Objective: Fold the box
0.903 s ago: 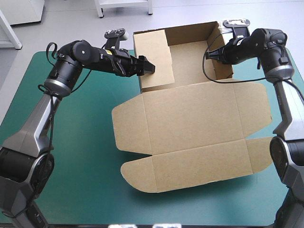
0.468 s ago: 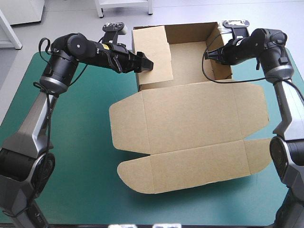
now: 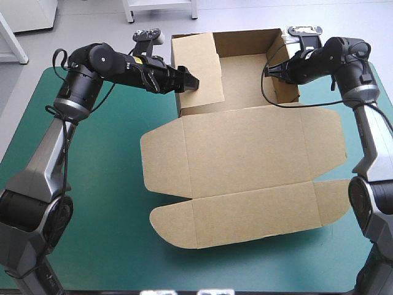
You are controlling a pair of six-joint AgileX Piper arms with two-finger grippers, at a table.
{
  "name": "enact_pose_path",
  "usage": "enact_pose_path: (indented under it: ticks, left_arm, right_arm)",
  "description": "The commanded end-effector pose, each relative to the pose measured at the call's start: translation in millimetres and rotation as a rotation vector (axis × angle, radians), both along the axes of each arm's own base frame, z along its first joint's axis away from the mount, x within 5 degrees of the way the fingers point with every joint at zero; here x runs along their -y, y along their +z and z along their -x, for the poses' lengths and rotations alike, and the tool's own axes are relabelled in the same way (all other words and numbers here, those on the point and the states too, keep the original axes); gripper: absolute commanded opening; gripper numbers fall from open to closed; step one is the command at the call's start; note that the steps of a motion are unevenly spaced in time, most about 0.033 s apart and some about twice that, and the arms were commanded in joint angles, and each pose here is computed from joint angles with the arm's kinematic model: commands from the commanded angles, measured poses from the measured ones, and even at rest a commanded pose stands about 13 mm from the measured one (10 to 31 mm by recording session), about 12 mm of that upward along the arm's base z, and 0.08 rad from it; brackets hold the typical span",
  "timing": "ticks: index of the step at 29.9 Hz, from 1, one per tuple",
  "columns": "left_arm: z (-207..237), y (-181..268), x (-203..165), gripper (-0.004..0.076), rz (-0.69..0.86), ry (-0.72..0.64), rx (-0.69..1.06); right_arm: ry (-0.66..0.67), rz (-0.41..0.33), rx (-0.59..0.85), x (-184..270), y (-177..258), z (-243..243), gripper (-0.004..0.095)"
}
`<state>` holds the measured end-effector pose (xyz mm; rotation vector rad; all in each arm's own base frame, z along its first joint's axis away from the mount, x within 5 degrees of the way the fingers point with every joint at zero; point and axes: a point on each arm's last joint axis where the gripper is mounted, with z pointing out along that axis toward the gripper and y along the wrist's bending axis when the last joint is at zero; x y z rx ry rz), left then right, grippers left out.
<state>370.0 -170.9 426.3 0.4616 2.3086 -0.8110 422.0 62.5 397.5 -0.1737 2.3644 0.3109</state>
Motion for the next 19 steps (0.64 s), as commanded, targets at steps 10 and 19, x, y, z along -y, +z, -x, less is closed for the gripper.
enact_pose_path:
  ticks: [10, 19]
  left_arm:
    - [6, 28, 0, 0.0536, 0.116, 0.041, 0.105]
    - [-5, 28, -21, 0.0536, 0.139, 0.101, 0.099]
  right_arm:
    - [-0.005, -0.063, 0.152, -2, 43, 19, -0.0011]
    - [0.001, -0.057, 0.148, -2, 43, 19, -0.0011]
